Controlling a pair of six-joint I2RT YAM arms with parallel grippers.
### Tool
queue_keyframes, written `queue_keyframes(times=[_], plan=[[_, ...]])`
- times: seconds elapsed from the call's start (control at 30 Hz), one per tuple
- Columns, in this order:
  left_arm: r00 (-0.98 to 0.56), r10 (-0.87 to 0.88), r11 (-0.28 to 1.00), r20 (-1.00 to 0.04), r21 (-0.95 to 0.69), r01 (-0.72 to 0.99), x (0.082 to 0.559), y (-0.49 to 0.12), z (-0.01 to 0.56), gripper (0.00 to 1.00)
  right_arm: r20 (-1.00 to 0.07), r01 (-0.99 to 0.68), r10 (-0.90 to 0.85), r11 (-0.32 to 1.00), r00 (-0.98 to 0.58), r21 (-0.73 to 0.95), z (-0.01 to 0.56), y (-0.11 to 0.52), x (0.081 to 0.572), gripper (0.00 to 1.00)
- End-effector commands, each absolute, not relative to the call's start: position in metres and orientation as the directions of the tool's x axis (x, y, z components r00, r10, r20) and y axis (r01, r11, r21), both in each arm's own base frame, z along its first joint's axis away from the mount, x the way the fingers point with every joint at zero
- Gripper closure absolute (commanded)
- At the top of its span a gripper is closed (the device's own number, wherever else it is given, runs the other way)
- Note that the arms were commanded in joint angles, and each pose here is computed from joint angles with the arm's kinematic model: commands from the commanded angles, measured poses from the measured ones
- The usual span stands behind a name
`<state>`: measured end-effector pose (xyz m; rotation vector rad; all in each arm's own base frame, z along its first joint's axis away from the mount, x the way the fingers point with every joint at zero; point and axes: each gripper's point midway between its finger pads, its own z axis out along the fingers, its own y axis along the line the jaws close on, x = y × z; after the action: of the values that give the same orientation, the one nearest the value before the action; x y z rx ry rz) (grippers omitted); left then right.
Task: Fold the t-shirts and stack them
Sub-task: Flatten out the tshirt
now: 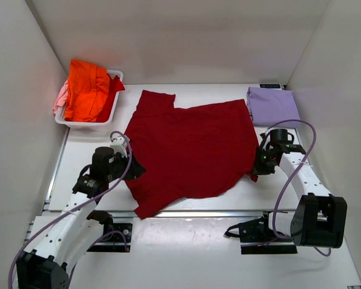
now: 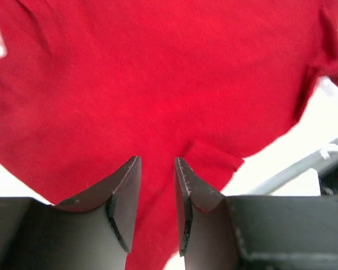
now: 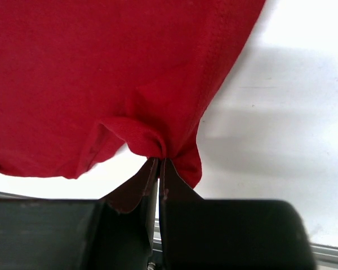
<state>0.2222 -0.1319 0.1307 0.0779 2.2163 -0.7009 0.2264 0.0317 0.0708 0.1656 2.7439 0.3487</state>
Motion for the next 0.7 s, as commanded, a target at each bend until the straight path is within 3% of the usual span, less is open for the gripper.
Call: queue_keyframes(times=[0.0,0.1,0.43,0.67], plan=[[-0.724,-0.228,0.831,-0.651,-0.518,0.204,0.207,-0.139,0.125,0.60,-0.337,0.084,0.163,0.968,-0.927,0.236,0.065,0.026,0.226,1.00],[-0.767,-0.310,0.831,-0.562,-0.552,0.068,0.195,-0.128,0.099,0.67,-0.348,0.108,0.187,0.966,-0.919,0.235,0.066,0.022,0.230,1.00],[-0.820,-0.360,0.862,-0.444,-0.494,-0.111,0.162,-0.117,0.064,0.59,-0.353,0.156,0.240,0.956,-0.904,0.250,0.070,0.017,0.242,1.00],[-0.895,-0.281,0.931,-0.347,-0.324,-0.167,0.137,-0.108,0.035,0.60,-0.370,0.157,0.260,0.945,-0.892,0.286,0.074,0.018,0.255,1.00]])
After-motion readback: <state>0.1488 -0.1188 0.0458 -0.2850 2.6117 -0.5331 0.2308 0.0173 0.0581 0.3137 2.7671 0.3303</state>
